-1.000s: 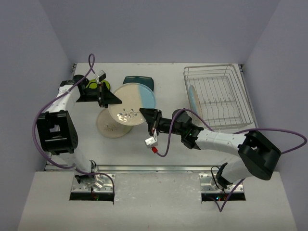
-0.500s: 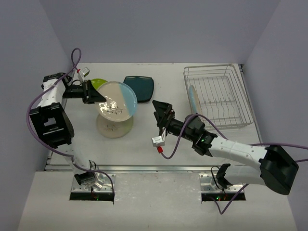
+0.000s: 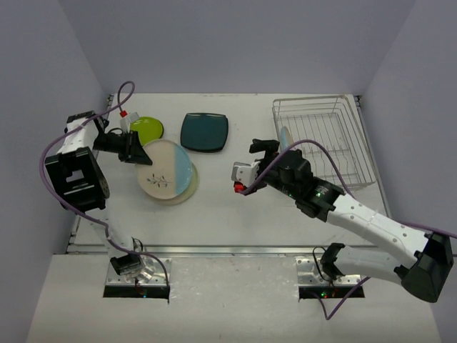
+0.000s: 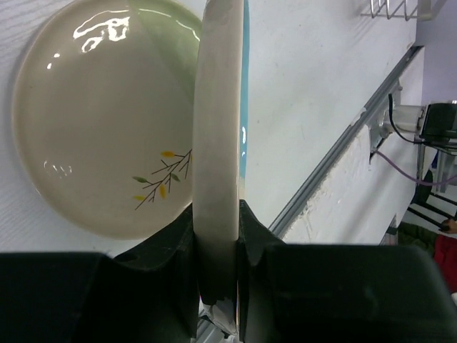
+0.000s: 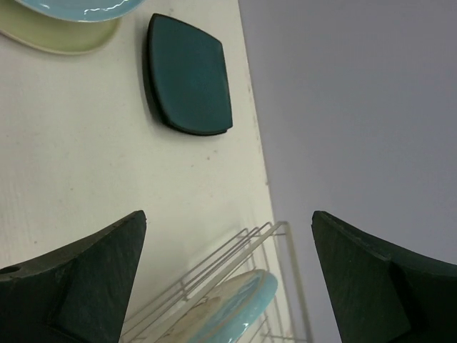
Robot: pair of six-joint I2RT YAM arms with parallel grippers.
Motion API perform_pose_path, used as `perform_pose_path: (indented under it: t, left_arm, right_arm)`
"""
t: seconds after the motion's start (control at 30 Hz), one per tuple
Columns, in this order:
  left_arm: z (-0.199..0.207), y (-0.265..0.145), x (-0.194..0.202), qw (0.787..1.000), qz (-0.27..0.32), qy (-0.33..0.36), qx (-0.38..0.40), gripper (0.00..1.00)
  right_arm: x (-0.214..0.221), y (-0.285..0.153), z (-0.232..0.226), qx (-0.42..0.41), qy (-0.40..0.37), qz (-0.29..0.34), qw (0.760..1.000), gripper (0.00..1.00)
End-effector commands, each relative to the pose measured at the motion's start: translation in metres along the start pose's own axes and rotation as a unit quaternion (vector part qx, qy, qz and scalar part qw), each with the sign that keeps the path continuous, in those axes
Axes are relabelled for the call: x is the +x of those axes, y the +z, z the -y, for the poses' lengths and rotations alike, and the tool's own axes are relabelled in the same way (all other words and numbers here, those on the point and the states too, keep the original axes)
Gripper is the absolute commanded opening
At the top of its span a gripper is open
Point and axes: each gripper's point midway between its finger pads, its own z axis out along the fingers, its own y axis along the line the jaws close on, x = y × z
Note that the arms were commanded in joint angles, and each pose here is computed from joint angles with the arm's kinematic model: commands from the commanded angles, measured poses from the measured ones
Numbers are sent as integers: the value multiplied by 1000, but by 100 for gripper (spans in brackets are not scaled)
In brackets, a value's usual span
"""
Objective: Unload the plates from the dish rack
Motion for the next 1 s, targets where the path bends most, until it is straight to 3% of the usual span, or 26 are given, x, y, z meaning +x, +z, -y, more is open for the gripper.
perform_pose_path:
  t: [0.0,0.37,0.43,0.5,0.57,0.8,0.97]
  left_arm:
    - [-1,13,-6,999,8,-6,53,0]
    - [-31,35,11,998,-19,-33,57,0]
    - [-43,36,12,999,-19,-35,25,9]
    - [-68,39,15,999,-18,-32,-39,24]
    - [-82,38,16,996,-17,-28,-81,30]
    - [-123,23,11,976,1,-23,-217,35]
    - [-142,12,7,954,12,-10,-300,47]
  right_arm:
    - [18,-9,1,-27,141,-61,988,99]
    - [43,-7,32,-7,213,-107,971,99]
    - [44,-7,33,-7,214,-110,971,99]
    - [46,-7,32,-7,214,-114,970,99]
    - [47,-8,33,-6,214,-116,970,99]
    - [51,-5,38,1,221,-125,967,99]
    - [56,-5,42,13,237,-137,962,99]
